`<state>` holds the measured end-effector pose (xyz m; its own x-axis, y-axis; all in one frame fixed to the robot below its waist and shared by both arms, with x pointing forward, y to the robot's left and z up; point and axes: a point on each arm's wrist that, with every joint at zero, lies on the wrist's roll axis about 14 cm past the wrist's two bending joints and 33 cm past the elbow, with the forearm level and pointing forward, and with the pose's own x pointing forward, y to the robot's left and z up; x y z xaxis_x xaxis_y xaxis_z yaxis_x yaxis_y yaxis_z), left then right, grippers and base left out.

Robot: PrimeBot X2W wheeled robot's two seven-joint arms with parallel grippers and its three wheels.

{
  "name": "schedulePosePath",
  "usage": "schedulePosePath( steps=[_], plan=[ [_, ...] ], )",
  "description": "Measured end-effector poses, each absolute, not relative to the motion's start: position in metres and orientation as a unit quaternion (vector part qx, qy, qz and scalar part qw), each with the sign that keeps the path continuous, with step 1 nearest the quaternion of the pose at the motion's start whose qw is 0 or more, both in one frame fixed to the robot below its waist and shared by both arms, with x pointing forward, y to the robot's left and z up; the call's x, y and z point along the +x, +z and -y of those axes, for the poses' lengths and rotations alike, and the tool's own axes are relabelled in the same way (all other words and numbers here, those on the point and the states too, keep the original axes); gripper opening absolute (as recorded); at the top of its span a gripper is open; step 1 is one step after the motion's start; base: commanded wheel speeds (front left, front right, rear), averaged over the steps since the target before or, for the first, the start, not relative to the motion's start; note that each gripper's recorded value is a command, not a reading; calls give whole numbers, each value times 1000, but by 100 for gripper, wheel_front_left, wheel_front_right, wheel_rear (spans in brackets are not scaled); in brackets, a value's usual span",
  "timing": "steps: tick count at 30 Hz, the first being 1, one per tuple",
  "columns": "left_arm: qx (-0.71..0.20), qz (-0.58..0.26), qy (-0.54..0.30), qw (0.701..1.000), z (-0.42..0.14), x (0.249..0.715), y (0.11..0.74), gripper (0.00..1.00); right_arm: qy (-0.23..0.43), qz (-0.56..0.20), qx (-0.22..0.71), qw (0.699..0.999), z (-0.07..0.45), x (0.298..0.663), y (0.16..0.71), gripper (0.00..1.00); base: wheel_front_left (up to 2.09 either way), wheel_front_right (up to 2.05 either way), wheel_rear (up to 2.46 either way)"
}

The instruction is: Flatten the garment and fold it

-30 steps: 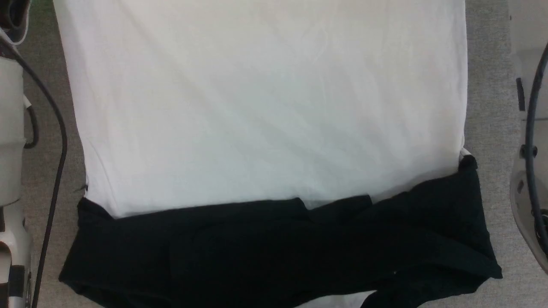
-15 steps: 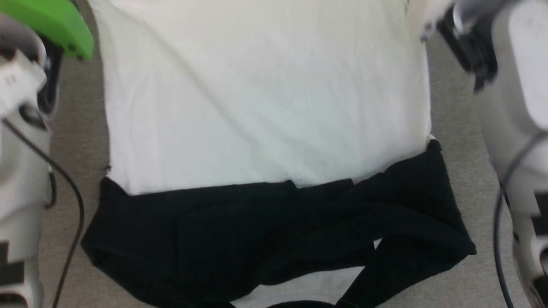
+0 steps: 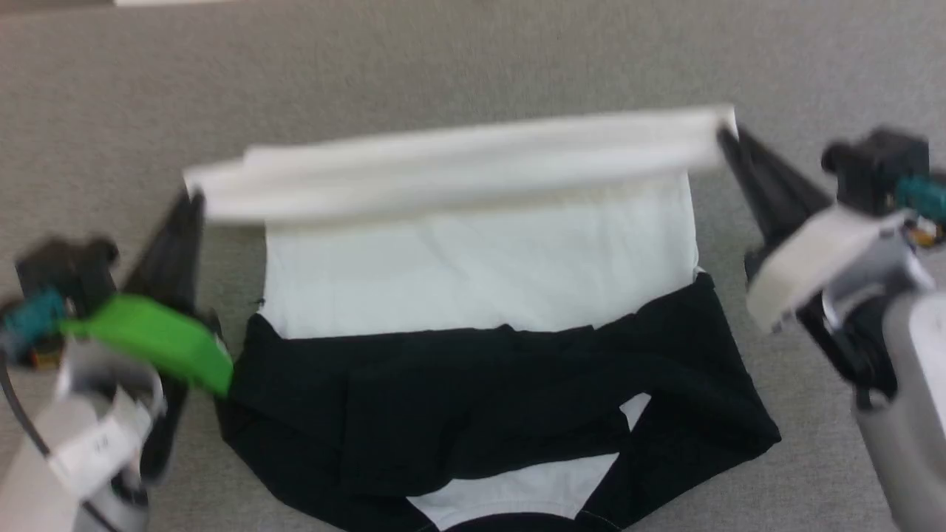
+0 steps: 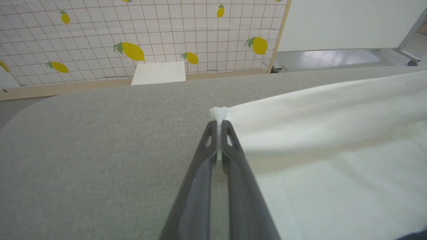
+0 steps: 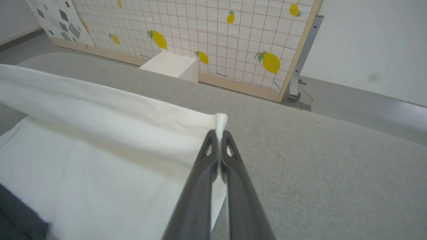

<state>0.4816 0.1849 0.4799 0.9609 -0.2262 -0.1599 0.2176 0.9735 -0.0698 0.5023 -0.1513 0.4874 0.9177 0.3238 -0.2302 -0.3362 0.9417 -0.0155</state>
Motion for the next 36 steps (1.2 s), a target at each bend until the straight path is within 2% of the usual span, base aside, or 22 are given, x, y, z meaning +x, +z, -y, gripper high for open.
schedulePosePath(
  steps=[8,15,25,30,31,32,36],
  plan=[
    [-69,-149,-88,983,-194,400,463,0,147,-185,-10,972,163,431,477,0,0,0,0],
    [-109,-207,-75,969,-190,348,440,0,127,-261,3,957,168,383,455,0,0,0,0],
    [-131,-283,-73,947,-183,302,395,0,89,-399,17,912,173,320,397,0,0,0,0],
    [-137,-310,-76,938,-175,291,379,0,86,-434,27,896,169,306,380,0,0,0,0],
    [-137,-313,-76,937,-175,289,377,95,85,-436,27,895,169,304,378,78,0,0,0],
    [-137,-314,-74,937,-175,289,376,100,83,-438,29,895,170,303,377,100,0,0,0],
    [-137,-307,-68,939,-177,288,378,100,76,-447,43,890,169,296,377,100,0,0,0]
  ],
)
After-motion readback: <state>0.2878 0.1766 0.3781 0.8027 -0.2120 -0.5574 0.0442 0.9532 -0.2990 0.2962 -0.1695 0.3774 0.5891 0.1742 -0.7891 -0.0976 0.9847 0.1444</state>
